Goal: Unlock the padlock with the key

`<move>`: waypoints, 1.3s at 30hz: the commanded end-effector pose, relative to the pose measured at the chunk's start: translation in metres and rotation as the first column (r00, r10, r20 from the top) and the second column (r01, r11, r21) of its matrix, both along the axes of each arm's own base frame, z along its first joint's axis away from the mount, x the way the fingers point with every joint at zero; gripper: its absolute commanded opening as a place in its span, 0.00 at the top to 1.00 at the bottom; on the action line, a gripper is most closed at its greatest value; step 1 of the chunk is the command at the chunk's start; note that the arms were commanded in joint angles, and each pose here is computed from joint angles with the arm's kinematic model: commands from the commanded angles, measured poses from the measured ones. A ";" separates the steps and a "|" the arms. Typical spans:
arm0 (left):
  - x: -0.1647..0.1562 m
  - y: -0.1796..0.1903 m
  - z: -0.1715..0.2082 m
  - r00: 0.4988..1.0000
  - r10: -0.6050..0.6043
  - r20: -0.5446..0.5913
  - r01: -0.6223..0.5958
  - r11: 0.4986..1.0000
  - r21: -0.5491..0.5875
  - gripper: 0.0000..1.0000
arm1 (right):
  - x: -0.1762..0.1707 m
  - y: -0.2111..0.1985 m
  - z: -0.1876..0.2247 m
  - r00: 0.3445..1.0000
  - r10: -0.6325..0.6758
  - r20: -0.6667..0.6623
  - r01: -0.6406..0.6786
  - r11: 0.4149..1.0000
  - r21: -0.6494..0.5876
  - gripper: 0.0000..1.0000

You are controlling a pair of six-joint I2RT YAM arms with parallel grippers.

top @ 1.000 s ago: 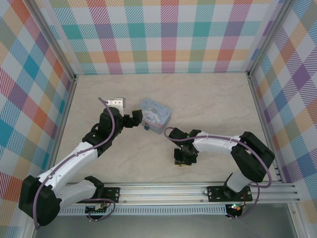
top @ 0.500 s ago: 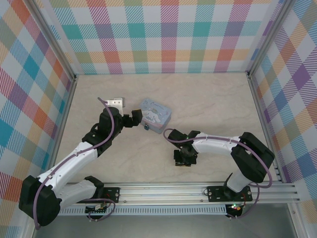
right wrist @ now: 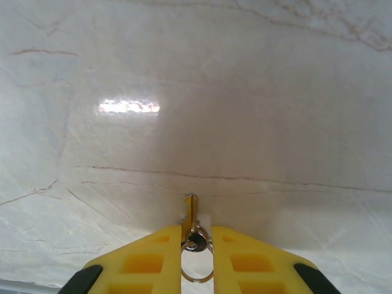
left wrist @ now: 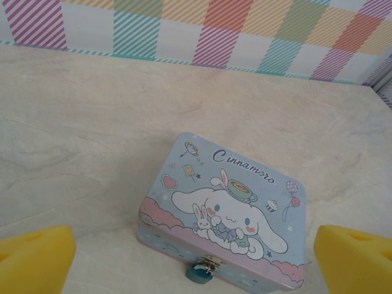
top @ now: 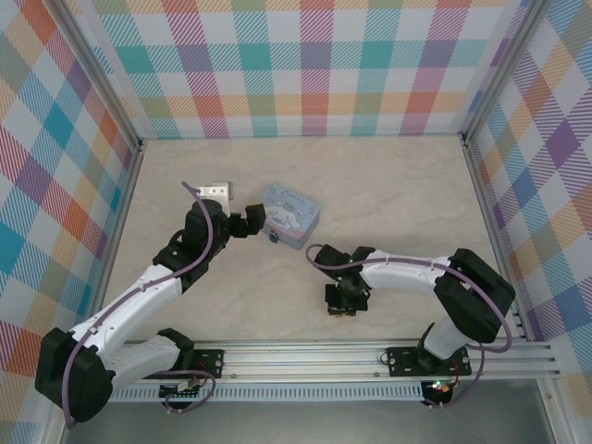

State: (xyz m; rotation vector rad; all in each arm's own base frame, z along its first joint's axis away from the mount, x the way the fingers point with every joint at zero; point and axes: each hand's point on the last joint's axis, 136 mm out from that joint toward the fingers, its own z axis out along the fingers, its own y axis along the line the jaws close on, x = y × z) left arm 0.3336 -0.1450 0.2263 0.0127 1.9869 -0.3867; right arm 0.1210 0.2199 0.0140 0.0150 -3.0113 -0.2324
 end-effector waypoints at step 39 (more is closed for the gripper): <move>-0.011 -0.029 -0.016 0.984 -0.120 -0.135 0.092 0.976 -0.199 0.00 | -0.041 -0.001 0.019 0.993 0.098 -0.072 -0.105 0.990 -0.095 0.62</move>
